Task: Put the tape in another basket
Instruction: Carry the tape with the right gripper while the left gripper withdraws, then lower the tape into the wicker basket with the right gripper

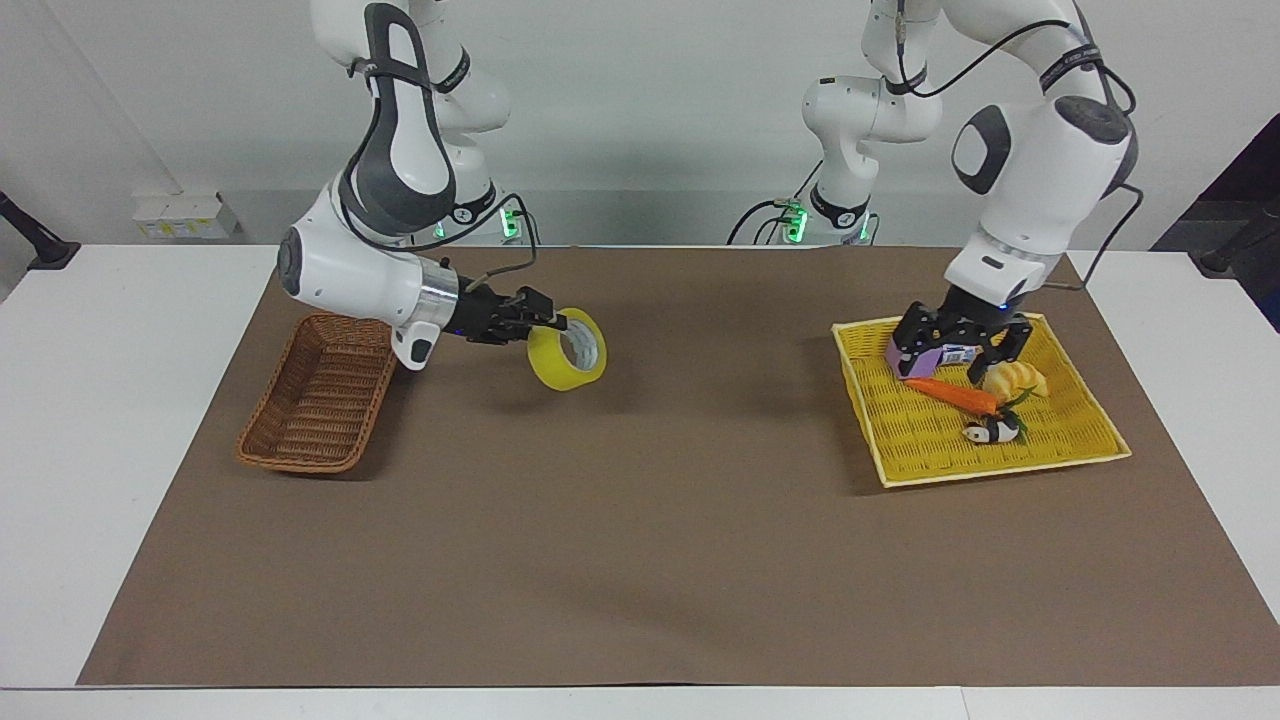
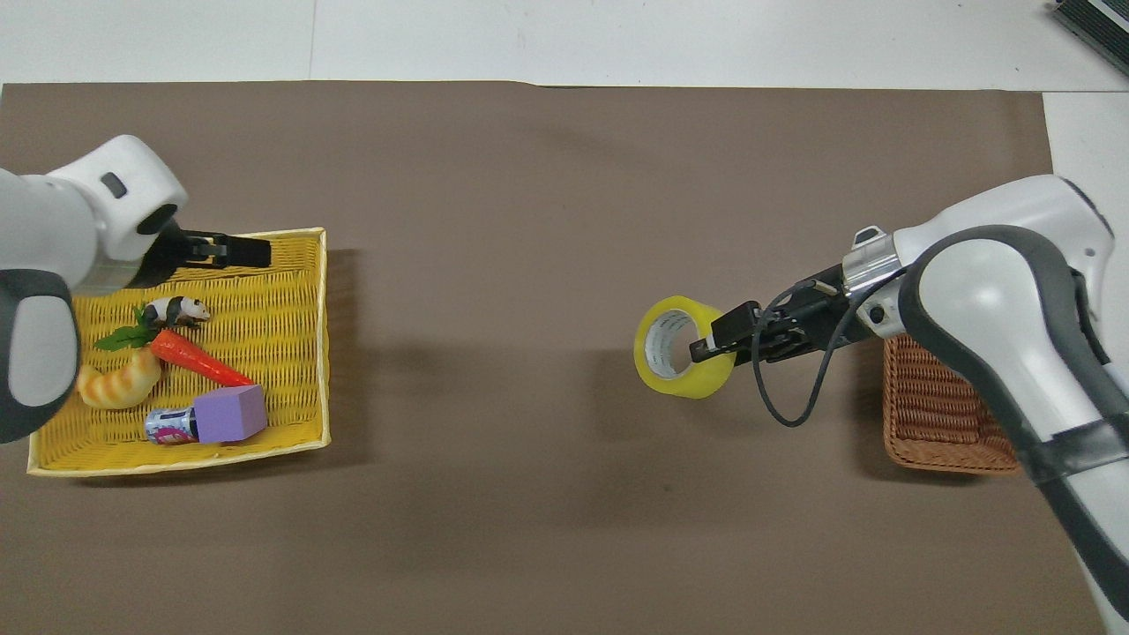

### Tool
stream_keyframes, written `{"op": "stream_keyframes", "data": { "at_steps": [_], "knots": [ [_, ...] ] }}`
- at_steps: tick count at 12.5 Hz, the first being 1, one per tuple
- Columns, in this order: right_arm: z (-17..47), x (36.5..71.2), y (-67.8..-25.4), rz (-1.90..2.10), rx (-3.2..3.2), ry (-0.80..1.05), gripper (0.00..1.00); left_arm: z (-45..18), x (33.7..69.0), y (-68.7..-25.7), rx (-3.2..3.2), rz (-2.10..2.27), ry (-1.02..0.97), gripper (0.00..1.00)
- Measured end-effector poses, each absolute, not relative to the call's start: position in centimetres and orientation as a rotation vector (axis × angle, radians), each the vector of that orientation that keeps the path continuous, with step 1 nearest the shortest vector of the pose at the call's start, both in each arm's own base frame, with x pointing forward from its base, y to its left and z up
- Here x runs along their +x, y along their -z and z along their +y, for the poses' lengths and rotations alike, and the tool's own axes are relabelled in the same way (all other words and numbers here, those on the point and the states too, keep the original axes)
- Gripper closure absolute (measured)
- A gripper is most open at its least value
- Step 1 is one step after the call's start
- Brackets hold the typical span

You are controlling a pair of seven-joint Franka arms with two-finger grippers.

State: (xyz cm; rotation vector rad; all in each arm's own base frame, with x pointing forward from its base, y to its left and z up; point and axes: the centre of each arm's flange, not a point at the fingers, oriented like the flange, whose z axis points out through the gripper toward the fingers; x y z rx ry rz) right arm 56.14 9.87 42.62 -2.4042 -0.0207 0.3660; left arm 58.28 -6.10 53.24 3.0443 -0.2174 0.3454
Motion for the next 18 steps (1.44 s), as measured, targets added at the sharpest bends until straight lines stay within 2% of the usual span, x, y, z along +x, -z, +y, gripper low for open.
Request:
{"op": "stream_keyframes", "data": {
  "at_steps": [4,7,10,13,18],
  "knots": [
    [1.0,56.7,-43.8,0.024,-2.570,-0.372,0.45,-2.4,57.7,-62.9,3.104,-0.275,-0.320,0.00],
    [-4.7,56.2,-43.7,0.020,-2.722,-0.400,0.45,-0.3,56.1,-67.0,3.113,-0.304,-0.235,0.00],
    [-10.4,55.7,-43.8,-0.018,-2.820,-0.372,0.45,-0.3,55.7,-67.8,3.112,-0.314,-0.224,0.00],
    [-14.8,54.6,-43.6,-0.055,-2.981,-0.453,0.45,-0.6,55.7,-67.8,3.111,-0.321,-0.218,0.00],
    [-14.0,53.9,-40.9,-0.098,-3.144,-0.426,0.45,-0.6,55.7,-67.8,3.111,-0.321,-0.216,0.00]
  ]
}}
